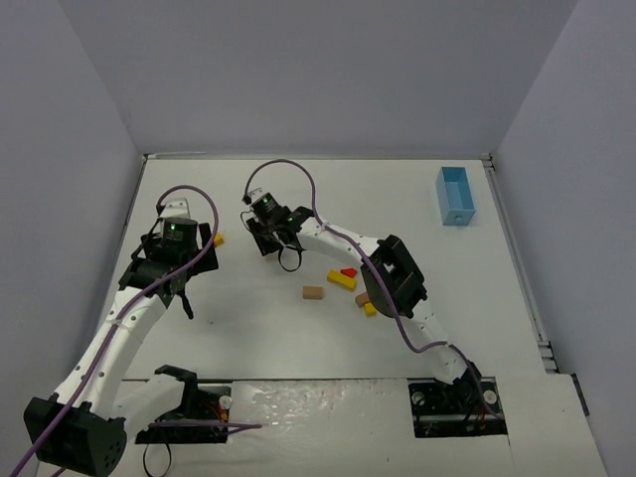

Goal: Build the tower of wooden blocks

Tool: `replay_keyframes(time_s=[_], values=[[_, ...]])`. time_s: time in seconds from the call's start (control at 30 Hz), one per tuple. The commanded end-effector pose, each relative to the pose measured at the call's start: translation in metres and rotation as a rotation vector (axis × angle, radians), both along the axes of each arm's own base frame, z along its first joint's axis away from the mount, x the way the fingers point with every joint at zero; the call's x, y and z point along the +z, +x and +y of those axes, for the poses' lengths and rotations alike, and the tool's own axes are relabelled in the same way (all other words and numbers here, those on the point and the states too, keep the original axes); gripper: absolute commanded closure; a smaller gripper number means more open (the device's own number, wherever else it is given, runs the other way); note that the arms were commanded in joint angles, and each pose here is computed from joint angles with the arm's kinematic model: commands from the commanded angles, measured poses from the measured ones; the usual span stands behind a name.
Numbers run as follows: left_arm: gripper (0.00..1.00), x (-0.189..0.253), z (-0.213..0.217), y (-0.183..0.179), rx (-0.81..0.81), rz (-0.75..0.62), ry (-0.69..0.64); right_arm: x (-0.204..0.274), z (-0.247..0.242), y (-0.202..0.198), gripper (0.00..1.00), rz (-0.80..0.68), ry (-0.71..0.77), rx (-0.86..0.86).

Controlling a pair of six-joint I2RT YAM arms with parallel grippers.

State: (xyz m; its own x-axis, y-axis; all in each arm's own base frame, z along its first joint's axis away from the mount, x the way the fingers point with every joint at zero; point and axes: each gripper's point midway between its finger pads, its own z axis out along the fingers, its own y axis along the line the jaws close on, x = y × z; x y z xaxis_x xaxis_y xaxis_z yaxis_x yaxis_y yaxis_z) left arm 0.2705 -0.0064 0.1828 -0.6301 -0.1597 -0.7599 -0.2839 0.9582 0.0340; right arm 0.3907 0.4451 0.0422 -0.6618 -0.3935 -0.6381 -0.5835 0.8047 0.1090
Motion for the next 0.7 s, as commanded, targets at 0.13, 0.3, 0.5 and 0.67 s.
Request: replay_keyframes(time_s=[0.13, 0.3, 0.5, 0.67], values=[[0.18, 0.004, -0.013, 0.013, -0.047, -0.019, -0.050, 0.036, 0.007, 0.019, 0.40, -0.084, 0.052, -0.042], [0.18, 0.006, -0.020, 0.015, -0.080, -0.024, -0.074, 0.057, -0.001, 0.020, 0.32, -0.116, 0.057, -0.052], [0.19, 0.023, -0.045, 0.027, -0.113, -0.032, -0.186, 0.123, -0.076, 0.024, 0.31, -0.195, 0.060, -0.176], [0.19, 0.013, -0.082, 0.049, -0.057, 0.043, -0.285, 0.148, -0.165, 0.011, 0.31, -0.206, 0.054, -0.317]])
